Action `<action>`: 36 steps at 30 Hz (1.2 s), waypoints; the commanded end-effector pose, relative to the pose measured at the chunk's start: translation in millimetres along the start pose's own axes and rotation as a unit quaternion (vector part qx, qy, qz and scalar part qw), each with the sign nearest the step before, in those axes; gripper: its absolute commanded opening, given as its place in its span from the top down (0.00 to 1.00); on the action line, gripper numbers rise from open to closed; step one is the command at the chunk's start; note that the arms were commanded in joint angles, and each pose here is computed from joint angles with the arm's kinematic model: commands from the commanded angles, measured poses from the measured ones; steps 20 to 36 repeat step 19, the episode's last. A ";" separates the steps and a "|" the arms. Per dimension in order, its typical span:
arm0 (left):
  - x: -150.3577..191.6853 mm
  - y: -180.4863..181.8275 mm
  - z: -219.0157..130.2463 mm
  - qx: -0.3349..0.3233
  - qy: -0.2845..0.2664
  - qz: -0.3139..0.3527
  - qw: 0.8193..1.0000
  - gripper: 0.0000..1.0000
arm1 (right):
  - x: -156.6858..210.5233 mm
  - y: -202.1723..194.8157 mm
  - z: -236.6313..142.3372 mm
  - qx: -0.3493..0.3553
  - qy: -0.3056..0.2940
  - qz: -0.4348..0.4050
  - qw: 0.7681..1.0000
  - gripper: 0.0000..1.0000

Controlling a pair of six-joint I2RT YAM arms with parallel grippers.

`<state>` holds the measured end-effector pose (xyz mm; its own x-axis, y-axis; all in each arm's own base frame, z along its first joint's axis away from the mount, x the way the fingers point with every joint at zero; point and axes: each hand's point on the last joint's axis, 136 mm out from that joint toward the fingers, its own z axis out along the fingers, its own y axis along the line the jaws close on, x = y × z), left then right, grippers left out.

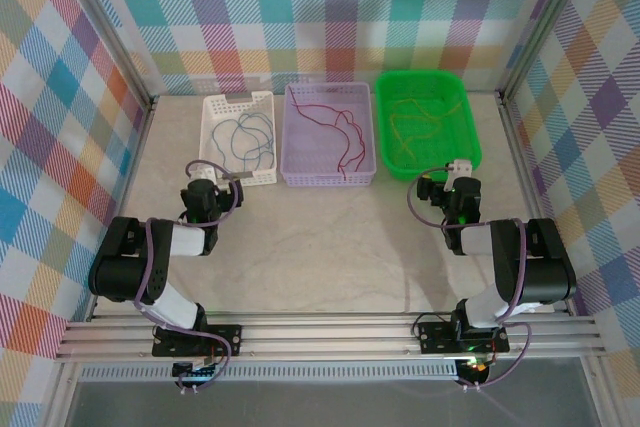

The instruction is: Untangle the cables

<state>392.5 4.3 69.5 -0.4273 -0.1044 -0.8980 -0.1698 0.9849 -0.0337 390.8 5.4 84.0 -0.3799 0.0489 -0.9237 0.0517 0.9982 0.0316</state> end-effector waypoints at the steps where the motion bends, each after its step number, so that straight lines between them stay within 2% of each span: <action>1: -11.1 -0.5 -3.8 -0.001 -0.029 0.003 1.000 0.00 | -10.9 2.7 0.5 -0.004 -0.021 -0.002 1.000 0.00; 36: -11.2 -0.7 -3.8 0.000 -0.028 0.004 1.000 0.00 | -10.5 2.2 1.1 -0.008 -0.018 0.000 1.000 0.00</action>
